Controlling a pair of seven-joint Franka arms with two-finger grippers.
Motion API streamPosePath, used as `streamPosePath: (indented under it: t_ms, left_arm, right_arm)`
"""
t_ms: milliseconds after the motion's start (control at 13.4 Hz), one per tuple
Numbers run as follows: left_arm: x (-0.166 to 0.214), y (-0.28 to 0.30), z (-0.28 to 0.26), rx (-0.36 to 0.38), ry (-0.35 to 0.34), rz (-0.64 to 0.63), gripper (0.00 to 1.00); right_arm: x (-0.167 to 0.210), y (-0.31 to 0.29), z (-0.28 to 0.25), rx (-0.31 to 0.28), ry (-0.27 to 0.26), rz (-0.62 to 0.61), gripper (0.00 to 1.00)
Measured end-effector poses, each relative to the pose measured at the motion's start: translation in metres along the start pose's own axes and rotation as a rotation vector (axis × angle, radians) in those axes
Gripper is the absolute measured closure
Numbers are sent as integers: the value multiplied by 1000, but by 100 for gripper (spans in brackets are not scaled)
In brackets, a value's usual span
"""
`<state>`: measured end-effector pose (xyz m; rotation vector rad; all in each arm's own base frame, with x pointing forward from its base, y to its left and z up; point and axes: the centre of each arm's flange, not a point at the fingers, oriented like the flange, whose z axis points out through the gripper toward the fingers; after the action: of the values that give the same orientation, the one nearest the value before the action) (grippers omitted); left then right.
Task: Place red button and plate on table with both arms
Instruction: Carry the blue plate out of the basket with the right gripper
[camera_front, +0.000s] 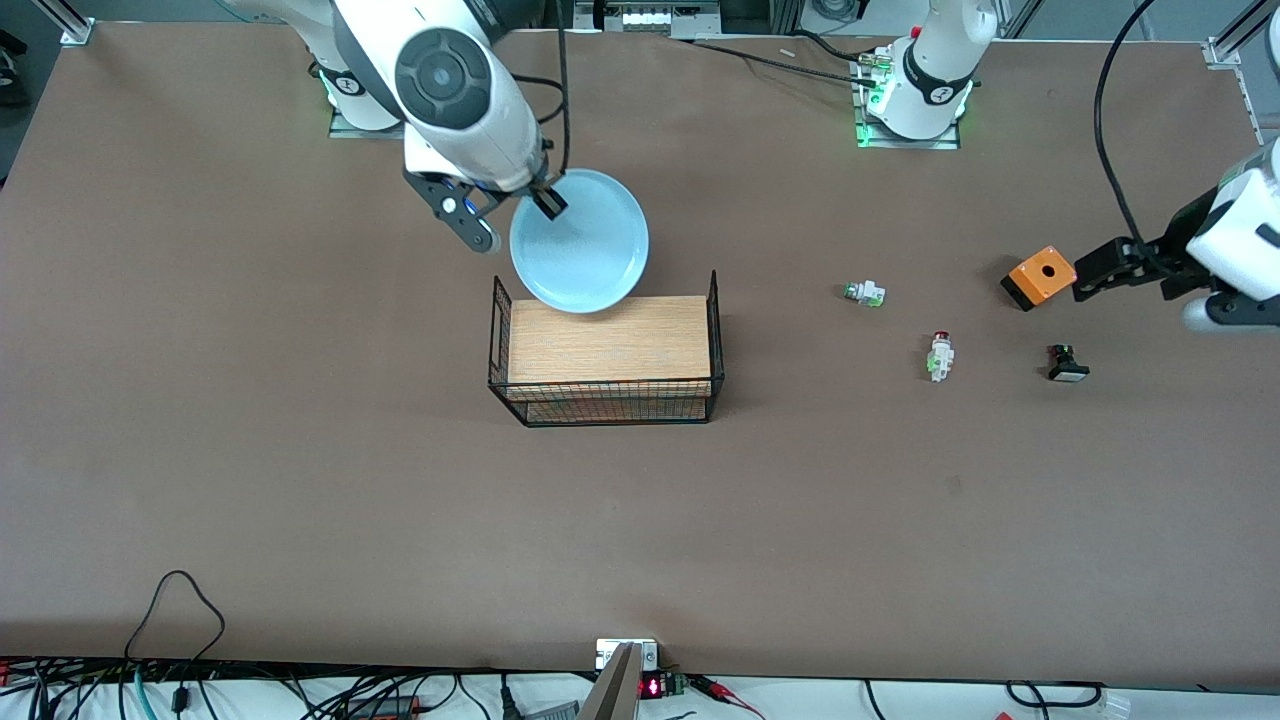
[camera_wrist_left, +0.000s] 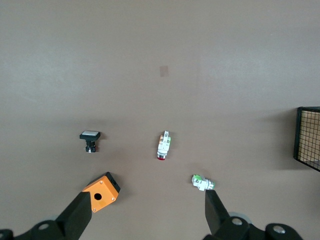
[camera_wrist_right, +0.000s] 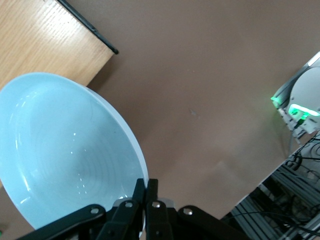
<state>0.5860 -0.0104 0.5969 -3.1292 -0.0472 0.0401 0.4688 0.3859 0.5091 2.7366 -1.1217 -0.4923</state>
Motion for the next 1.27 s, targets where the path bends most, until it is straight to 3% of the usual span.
streamPosePath:
  t_ms: [373, 822, 1046, 1270]
  left_arm:
    - [-9, -1, -16, 0, 27, -1, 0]
    - [-11, 1, -19, 0, 33, 3, 0]
    - [-11, 2, -21, -5, 36, 3, 0]
    - [-12, 3, -20, -15, 34, 4, 0]
  right_arm:
    - [52, 62, -42, -59, -41, -160, 96]
    - [152, 103, -54, -102, 13, -414, 96]
    - [205, 116, -49, -90, 22, -509, 96]
    - [287, 126, -23, -55, 5, -587, 96]
